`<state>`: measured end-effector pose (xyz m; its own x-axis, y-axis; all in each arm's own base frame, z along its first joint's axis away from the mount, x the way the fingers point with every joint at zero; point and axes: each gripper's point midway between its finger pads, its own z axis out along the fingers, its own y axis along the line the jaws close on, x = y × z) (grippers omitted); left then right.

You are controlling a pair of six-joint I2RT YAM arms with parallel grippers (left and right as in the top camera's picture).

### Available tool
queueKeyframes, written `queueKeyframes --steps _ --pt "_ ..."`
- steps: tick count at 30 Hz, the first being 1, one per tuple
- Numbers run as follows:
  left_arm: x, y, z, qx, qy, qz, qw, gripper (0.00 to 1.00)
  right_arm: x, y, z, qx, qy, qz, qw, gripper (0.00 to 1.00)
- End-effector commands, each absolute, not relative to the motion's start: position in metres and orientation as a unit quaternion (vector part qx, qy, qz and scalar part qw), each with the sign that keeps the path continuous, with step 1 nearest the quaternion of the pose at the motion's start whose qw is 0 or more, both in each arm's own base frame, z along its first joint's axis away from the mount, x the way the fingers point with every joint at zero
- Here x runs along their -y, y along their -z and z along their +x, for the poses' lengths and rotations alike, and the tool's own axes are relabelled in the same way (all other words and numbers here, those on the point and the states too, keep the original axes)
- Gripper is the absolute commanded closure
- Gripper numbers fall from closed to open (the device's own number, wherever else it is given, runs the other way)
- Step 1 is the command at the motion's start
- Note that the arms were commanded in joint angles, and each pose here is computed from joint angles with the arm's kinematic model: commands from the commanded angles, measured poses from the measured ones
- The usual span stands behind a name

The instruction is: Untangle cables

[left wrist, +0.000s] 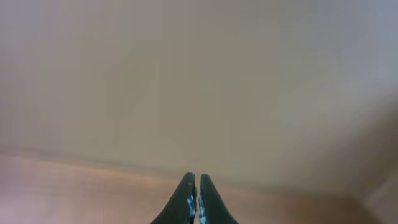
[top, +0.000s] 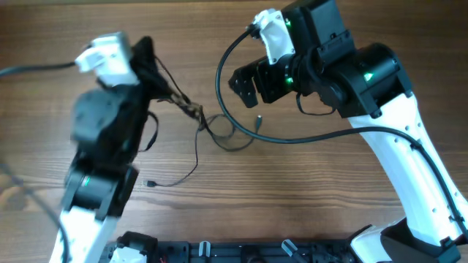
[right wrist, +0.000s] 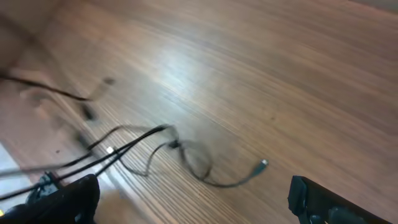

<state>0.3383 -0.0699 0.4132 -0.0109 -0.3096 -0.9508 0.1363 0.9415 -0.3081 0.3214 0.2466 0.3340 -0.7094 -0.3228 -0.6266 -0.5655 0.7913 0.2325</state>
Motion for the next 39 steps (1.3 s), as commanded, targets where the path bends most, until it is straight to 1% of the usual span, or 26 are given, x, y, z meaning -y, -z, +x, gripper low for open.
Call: queueKeyframes --steps 1,4,6,8,10,11,13,15,18,22,23,27,30,32,36,37,39 --pt "0.076 -0.473 0.296 -0.616 0.216 -0.026 0.757 0.96 -0.263 -0.321 0.31 -0.879 -0.235 -0.326 0.258 0.0" --pt "0.073 -0.507 0.27 -0.562 0.234 -0.016 0.794 0.96 -0.275 -0.308 0.288 -0.837 -0.268 -0.424 0.217 0.0" --pt "0.064 -0.515 0.266 -0.548 0.224 -0.035 0.805 0.96 -0.27 -0.29 0.279 -0.821 -0.25 -0.477 0.187 0.0" --pt "0.051 -0.515 0.266 -0.545 0.205 -0.065 0.811 0.96 -0.258 -0.268 0.26 -0.807 -0.238 -0.526 0.126 0.0" --pt "0.041 -0.516 0.266 -0.54 0.19 -0.089 0.815 0.96 -0.252 -0.25 0.249 -0.816 -0.24 -0.522 0.068 0.01" --pt "0.038 -0.516 0.266 -0.54 0.186 -0.095 0.815 0.96 -0.256 -0.241 0.247 -0.82 -0.254 -0.51 0.047 0.04" --pt "0.038 -0.515 0.267 -0.541 0.186 -0.095 0.815 0.96 -0.27 -0.228 0.234 -0.81 -0.299 -0.505 0.009 0.05" --pt "0.033 -0.514 0.268 -0.541 0.177 -0.108 0.815 0.96 -0.284 -0.214 0.229 -0.802 -0.311 -0.51 -0.004 0.12" --pt "0.023 -0.507 0.274 -0.548 0.154 -0.135 0.811 0.96 -0.313 -0.207 0.231 -0.803 -0.315 -0.505 0.018 0.16" --pt "0.002 -0.475 0.295 -0.587 0.084 -0.191 0.782 0.96 -0.361 -0.214 0.224 -0.795 -0.332 -0.503 0.059 0.15" --pt "-0.001 -0.468 0.301 -0.599 0.056 -0.19 0.776 0.96 -0.369 -0.215 0.22 -0.795 -0.334 -0.502 0.061 0.15" --pt "-0.008 -0.45 0.321 -0.622 -0.019 -0.185 0.761 0.96 -0.388 -0.216 0.204 -0.798 -0.341 -0.493 0.056 0.15" --pt "-0.013 -0.451 0.323 -0.618 -0.034 -0.193 0.762 0.96 -0.396 -0.217 0.2 -0.791 -0.343 -0.503 0.064 0.15" --pt "-0.014 -0.457 0.32 -0.609 -0.038 -0.192 0.768 0.96 -0.401 -0.216 0.204 -0.79 -0.33 -0.51 0.085 0.15" --pt "-0.028 -0.468 0.305 -0.586 -0.051 -0.222 0.777 0.96 -0.414 -0.22 0.232 -0.786 -0.305 -0.513 0.159 0.13" --pt "-0.028 -0.469 0.302 -0.584 -0.05 -0.223 0.779 0.96 -0.419 -0.225 0.237 -0.78 -0.309 -0.515 0.177 0.11" --pt "-0.029 -0.471 0.299 -0.582 -0.049 -0.224 0.78 0.96 -0.431 -0.235 0.246 -0.765 -0.321 -0.517 0.21 0.12"
